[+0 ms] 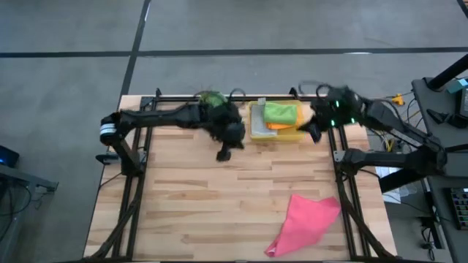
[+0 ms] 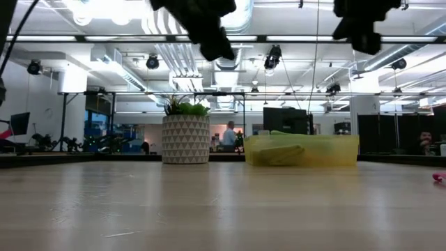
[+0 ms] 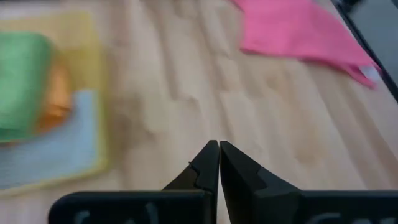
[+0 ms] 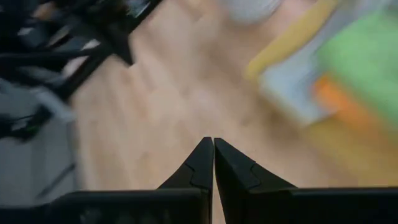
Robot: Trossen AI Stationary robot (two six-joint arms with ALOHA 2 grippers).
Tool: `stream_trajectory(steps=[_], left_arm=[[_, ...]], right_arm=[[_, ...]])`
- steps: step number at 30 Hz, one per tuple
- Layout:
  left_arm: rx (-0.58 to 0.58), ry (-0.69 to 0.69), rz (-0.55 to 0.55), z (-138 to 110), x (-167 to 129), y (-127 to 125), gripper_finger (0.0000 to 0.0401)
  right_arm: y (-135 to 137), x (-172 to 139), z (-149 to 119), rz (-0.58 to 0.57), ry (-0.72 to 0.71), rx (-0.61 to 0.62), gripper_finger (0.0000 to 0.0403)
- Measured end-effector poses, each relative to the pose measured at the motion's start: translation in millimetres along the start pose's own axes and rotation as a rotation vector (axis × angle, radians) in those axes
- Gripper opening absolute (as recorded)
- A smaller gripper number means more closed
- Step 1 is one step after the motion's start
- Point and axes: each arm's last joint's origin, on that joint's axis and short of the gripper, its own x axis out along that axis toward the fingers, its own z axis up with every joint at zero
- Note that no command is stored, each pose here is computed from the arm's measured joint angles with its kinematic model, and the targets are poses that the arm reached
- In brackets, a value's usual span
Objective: Fold microfiber towels
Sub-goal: Fold the pink microfiber cloth
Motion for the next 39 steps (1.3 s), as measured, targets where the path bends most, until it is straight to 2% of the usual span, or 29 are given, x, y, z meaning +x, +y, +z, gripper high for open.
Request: stream_trajectory(steps=[7,11,14,18,22,26,29,34,36,39], left_arm=[[0.027,0.101,-0.113,-43,17,-52,0.0],[-0.013,0.067,-0.139,-63,26,-72,0.0],[-0.051,0.002,-0.15,-71,31,-83,0.0],[-0.116,-0.103,-0.174,-78,39,-94,0.0],[-0.134,-0.195,-0.202,-79,44,-104,0.0],[-0.136,-0.187,-0.228,-80,45,-106,0.0],[-0.135,-0.186,-0.239,-80,45,-107,0.0],[-0.129,-0.181,-0.268,-80,45,-114,0.0],[-0.124,-0.178,-0.279,-80,45,-116,0.0],[-0.122,-0.169,-0.298,-81,44,-118,0.0]], right_arm=[[30,28,-61,0.182,0.159,0.21,0.0009],[50,53,-95,0.166,0.347,0.228,0.0018],[67,69,-119,0.14,0.498,0.156,0.005],[81,93,-148,0.07,0.639,0.025,0.012],[87,119,-171,-0.008,0.733,-0.116,0.0189],[82,148,-188,-0.142,0.767,-0.189,0.0225],[75,168,-198,-0.252,0.76,-0.209,0.023],[71,188,-208,-0.349,0.824,-0.199,0.0219],[73,191,-208,-0.359,0.843,-0.196,0.0204],[79,192,-205,-0.355,0.85,-0.218,0.0155]])
